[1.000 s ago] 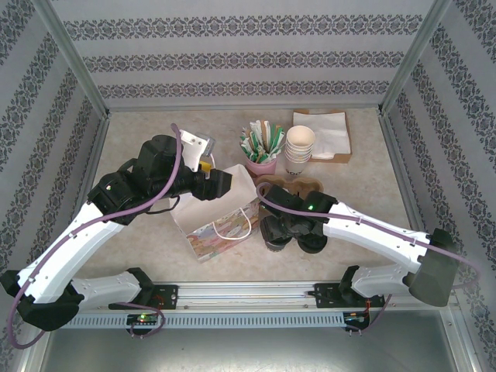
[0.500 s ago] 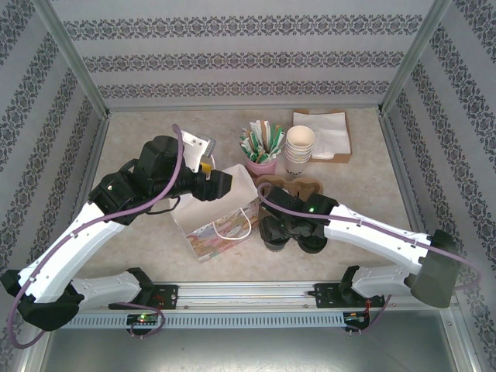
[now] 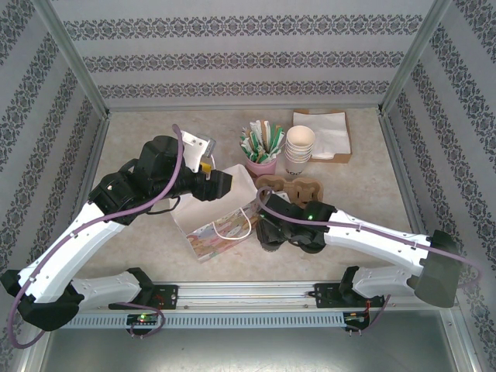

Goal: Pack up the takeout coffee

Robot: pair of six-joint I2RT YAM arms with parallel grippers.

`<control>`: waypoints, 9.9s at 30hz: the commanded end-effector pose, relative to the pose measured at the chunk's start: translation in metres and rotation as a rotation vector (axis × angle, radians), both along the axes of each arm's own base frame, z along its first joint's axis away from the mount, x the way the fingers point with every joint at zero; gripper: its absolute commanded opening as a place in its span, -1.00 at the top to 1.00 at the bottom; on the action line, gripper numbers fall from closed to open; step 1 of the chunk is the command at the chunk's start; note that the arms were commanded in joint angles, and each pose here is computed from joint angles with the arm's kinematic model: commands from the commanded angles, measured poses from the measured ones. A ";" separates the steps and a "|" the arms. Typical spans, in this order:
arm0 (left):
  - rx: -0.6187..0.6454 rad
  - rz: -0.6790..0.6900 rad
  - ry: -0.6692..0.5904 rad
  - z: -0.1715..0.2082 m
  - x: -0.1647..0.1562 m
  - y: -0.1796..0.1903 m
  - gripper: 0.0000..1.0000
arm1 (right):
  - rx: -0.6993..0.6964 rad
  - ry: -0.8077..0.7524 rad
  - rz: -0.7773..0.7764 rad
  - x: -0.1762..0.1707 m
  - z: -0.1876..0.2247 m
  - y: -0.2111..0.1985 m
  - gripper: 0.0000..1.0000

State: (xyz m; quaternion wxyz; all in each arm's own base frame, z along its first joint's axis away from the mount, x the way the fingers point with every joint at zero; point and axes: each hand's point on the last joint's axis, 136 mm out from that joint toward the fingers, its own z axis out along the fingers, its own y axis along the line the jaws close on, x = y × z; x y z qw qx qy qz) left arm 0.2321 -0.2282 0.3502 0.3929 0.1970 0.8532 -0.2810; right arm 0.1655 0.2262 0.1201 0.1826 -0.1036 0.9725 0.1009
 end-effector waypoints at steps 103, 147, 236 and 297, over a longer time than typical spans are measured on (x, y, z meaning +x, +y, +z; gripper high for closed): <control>0.068 0.079 -0.116 0.017 -0.022 0.048 -0.44 | -0.526 -0.834 1.163 0.028 0.118 -0.045 -0.07; 0.242 0.177 -0.260 0.001 -0.030 0.100 -0.47 | -0.172 -0.589 1.164 0.120 0.011 -0.062 -0.04; 0.242 0.335 0.020 -0.022 -0.065 0.140 -0.56 | -0.272 -0.444 1.230 0.127 0.009 -0.051 -0.15; 0.231 0.351 0.039 -0.034 -0.058 0.136 -0.63 | -0.371 -0.395 1.265 0.129 -0.004 -0.052 0.16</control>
